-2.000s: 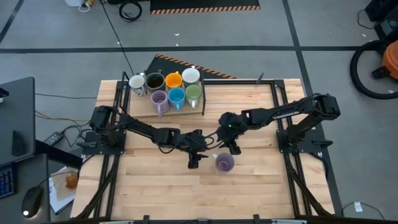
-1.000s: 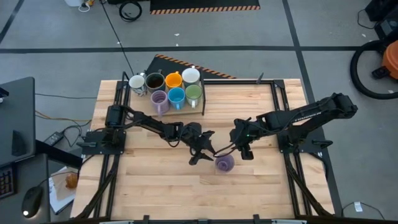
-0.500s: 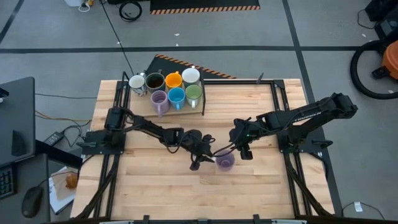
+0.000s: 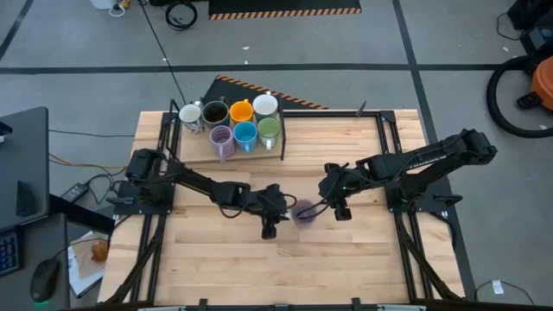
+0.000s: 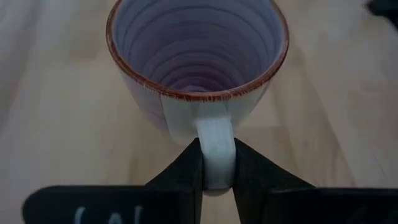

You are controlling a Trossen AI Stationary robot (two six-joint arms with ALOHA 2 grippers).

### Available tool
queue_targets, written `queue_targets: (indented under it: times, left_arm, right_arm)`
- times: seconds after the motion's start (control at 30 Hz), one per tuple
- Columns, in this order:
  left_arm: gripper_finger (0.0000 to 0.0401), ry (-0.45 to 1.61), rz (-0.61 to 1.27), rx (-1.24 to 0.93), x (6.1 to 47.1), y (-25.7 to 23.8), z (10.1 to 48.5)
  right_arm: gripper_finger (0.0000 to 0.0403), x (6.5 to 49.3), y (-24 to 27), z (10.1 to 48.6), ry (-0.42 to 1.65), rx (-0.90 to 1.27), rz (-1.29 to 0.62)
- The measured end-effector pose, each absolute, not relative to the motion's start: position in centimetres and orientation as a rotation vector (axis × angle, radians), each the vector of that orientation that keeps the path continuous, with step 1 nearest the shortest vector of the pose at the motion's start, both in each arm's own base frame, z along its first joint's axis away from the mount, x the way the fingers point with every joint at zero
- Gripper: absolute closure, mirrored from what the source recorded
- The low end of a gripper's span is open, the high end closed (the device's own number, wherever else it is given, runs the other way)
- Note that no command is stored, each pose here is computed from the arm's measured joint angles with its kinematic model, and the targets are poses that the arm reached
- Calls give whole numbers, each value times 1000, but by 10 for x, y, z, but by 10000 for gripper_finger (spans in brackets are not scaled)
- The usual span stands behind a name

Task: Place coffee mugs
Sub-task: Put the purple patterned mug on the shelf

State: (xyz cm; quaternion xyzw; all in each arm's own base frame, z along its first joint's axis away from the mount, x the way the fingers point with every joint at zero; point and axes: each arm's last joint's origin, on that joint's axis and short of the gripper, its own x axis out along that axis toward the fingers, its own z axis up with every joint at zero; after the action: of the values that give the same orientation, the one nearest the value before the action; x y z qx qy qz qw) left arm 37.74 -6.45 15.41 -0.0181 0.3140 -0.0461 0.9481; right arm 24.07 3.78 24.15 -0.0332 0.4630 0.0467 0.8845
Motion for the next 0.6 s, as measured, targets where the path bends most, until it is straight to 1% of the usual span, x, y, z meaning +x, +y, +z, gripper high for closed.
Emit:
queue_targets:
  times: [0.33,0.6]
  left_arm:
    - [337,744,155,-64,353,-79,168]
    - [337,784,253,-55,337,-96,173]
  right_arm:
    - [242,240,37,241,966,-93,81]
    - [242,242,35,242,949,-125,65]
